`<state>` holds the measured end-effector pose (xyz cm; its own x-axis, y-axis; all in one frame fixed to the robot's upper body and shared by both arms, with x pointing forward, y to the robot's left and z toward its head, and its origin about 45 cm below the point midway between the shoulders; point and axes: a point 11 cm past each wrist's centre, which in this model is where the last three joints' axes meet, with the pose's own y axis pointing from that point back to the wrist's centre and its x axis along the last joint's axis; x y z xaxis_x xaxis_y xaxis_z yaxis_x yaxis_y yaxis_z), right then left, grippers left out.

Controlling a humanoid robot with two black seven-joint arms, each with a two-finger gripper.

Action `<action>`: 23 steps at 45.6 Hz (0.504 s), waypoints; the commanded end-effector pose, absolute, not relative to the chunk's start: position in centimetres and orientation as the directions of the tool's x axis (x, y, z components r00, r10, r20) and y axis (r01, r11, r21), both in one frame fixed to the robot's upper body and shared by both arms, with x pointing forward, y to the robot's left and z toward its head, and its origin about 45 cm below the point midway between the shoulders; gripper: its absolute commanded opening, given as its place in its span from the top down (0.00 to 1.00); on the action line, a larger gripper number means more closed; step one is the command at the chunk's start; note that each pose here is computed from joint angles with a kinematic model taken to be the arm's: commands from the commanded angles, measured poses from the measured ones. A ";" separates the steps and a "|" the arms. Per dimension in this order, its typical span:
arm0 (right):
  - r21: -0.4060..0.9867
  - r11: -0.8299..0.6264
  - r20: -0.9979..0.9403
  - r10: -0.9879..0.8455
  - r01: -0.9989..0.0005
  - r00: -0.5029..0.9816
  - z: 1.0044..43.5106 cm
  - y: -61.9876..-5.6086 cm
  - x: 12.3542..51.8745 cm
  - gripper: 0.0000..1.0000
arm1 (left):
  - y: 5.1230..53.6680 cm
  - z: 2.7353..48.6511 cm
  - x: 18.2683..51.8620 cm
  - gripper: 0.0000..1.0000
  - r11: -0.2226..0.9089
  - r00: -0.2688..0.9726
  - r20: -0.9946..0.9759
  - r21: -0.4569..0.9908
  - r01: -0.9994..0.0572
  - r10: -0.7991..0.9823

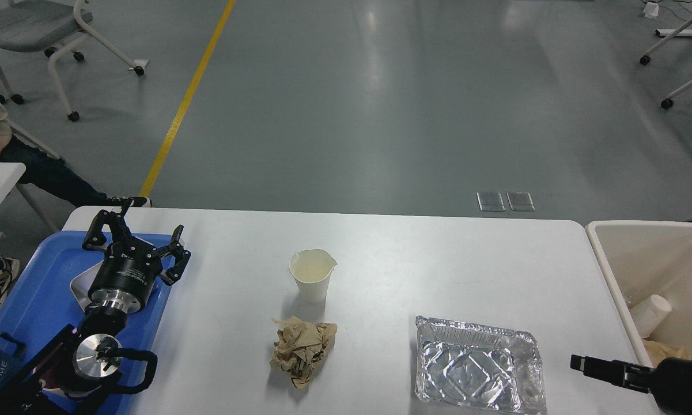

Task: Tidy desktop
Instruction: 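Grasp the foil tray's edge with the right gripper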

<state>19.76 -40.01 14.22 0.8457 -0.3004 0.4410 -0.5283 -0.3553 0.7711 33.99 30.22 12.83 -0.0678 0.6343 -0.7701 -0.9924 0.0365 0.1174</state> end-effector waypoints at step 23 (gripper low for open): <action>0.766 -0.423 0.393 -0.287 -0.484 0.873 9.8 -36.1 21.5 0.00 | 29.1 12.2 33.6 0.04 0.060 -0.068 -0.772 0.136 -0.989 0.632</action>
<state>21.18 -36.62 10.60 0.8689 -0.2886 0.4021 -0.4921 -0.4173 0.7640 33.65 29.07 12.20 -0.0661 0.6318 -0.7723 -0.9891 0.0604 0.1340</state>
